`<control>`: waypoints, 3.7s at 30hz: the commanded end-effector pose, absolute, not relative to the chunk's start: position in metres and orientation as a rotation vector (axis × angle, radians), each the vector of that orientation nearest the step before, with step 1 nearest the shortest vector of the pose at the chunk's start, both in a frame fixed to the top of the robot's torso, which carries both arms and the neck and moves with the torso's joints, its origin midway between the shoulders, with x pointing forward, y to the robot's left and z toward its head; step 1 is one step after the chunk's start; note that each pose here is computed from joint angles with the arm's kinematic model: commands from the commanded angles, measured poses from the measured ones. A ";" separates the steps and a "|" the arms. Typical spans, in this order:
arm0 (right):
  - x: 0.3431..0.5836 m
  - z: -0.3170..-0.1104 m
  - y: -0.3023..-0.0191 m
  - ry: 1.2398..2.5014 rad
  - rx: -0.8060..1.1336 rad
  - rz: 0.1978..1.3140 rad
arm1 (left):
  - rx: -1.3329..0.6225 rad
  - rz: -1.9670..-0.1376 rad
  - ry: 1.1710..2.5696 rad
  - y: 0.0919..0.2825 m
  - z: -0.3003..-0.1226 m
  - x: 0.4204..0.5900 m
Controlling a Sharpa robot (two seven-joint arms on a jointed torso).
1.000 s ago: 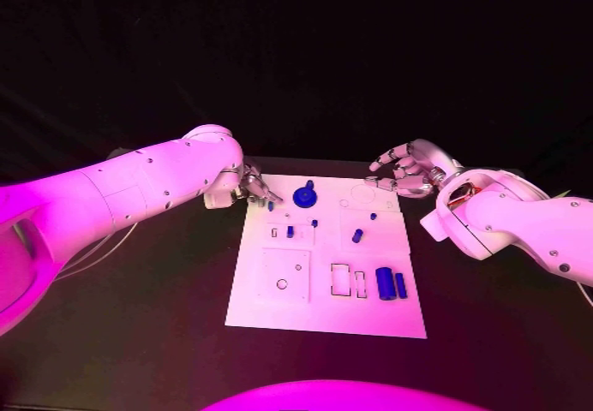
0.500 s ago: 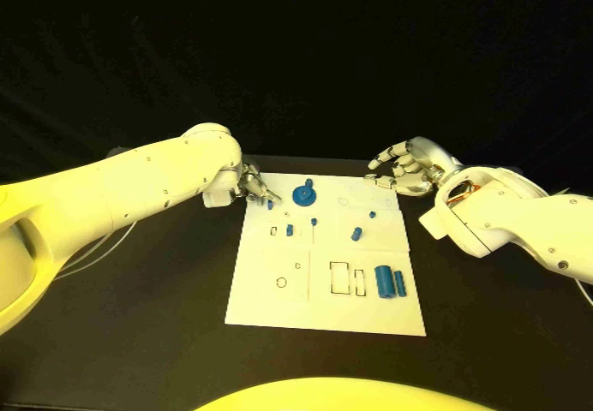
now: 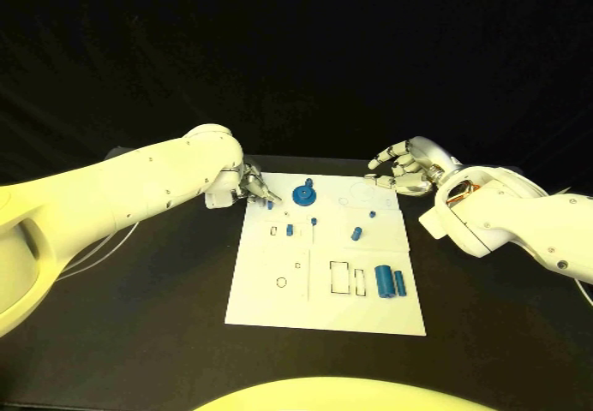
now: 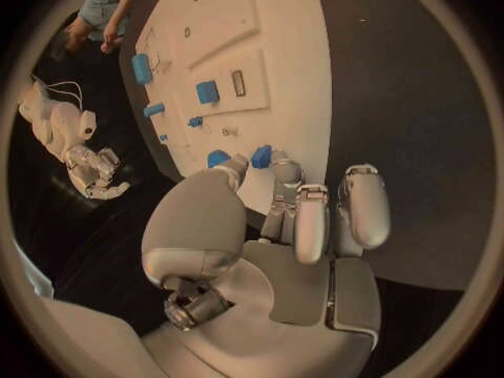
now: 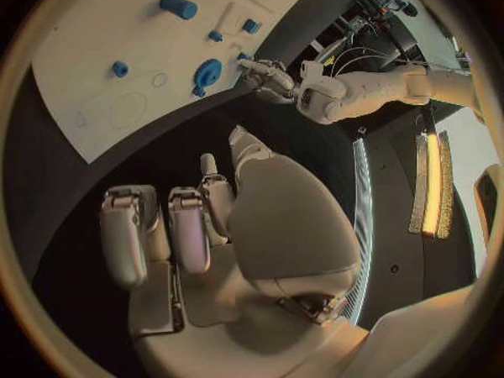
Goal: Assemble the parts on the task board
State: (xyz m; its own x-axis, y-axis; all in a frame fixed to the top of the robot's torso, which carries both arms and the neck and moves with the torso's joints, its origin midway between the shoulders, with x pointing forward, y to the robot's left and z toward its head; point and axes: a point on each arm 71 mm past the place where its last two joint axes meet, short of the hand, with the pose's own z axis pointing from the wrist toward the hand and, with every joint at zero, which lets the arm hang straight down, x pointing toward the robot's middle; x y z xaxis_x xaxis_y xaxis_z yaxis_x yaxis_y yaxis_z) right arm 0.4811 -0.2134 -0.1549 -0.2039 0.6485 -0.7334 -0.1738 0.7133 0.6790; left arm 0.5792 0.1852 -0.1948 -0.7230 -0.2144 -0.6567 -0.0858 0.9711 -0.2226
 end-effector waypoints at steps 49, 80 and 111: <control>0.483 -0.160 -0.212 1.659 0.370 0.782 | -0.344 -0.386 2.378 0.194 -0.191 0.566; 0.483 -0.161 -0.214 1.668 0.373 0.774 | -0.259 -0.493 2.360 0.181 -0.186 0.525; 0.483 -0.160 -0.214 1.659 0.374 0.775 | -0.148 -0.423 2.372 0.175 -0.204 0.513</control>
